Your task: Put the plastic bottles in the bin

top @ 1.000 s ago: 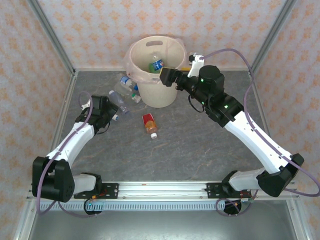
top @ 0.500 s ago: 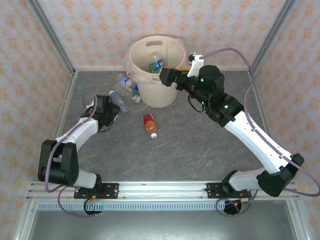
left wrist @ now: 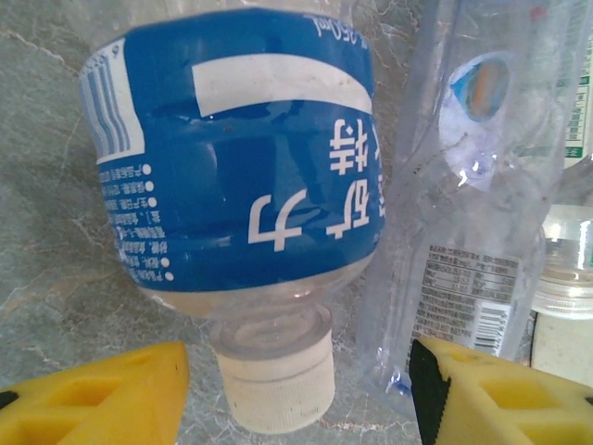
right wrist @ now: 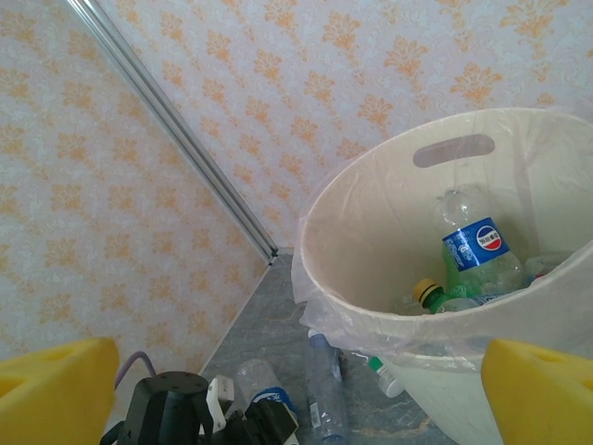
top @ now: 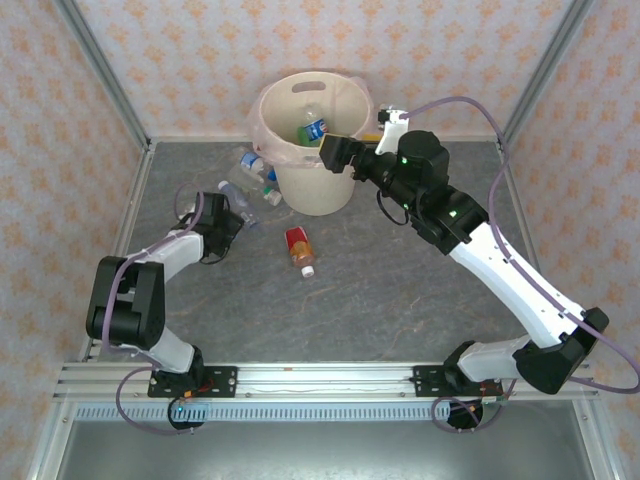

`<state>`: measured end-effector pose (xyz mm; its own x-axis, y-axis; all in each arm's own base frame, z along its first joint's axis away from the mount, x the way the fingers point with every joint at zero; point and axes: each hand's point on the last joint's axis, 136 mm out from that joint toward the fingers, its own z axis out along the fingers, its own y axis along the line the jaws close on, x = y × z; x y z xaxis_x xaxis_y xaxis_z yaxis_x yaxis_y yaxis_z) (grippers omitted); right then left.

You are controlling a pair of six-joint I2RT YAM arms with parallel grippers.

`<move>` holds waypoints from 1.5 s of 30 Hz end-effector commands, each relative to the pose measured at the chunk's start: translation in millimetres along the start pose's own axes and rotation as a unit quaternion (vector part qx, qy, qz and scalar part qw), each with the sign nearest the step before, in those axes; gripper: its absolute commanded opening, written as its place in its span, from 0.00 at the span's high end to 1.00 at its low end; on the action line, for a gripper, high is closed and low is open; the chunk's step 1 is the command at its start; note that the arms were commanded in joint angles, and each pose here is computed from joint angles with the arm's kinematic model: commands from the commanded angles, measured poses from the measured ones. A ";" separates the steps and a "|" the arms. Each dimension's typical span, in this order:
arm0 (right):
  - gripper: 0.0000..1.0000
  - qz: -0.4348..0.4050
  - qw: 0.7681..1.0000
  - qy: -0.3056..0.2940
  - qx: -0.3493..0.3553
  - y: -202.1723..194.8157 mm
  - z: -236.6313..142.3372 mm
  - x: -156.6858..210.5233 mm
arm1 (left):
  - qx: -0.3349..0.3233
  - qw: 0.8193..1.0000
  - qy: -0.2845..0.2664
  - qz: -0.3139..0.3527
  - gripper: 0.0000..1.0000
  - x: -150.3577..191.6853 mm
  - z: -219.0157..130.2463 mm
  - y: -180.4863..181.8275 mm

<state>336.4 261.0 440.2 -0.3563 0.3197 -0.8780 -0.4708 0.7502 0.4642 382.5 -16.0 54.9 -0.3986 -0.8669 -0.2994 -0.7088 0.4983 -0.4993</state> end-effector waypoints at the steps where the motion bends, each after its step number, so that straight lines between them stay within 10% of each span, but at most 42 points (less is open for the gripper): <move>1: 0.00 0.003 1.000 -0.024 -0.006 9.0 -14.5 -20.3 | 0.011 1.000 -0.005 -0.009 0.36 -3.4 6.4 -4.3; 26: 0.00 0.004 1.000 -0.024 -0.010 11.4 -13.4 -21.1 | -0.009 0.999 -0.026 0.038 0.70 -11.8 5.7 0.9; 45: 0.00 0.004 1.000 -0.028 -0.012 12.7 -7.8 -23.1 | 0.032 0.967 -0.176 0.182 0.72 -81.9 -134.0 -92.1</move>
<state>335.5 260.1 441.1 -0.3621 0.3188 -0.8759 -0.4670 0.7512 0.4665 408.5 3.3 197.9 -0.3786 -0.6847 -0.6228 -0.5378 0.7104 -0.4541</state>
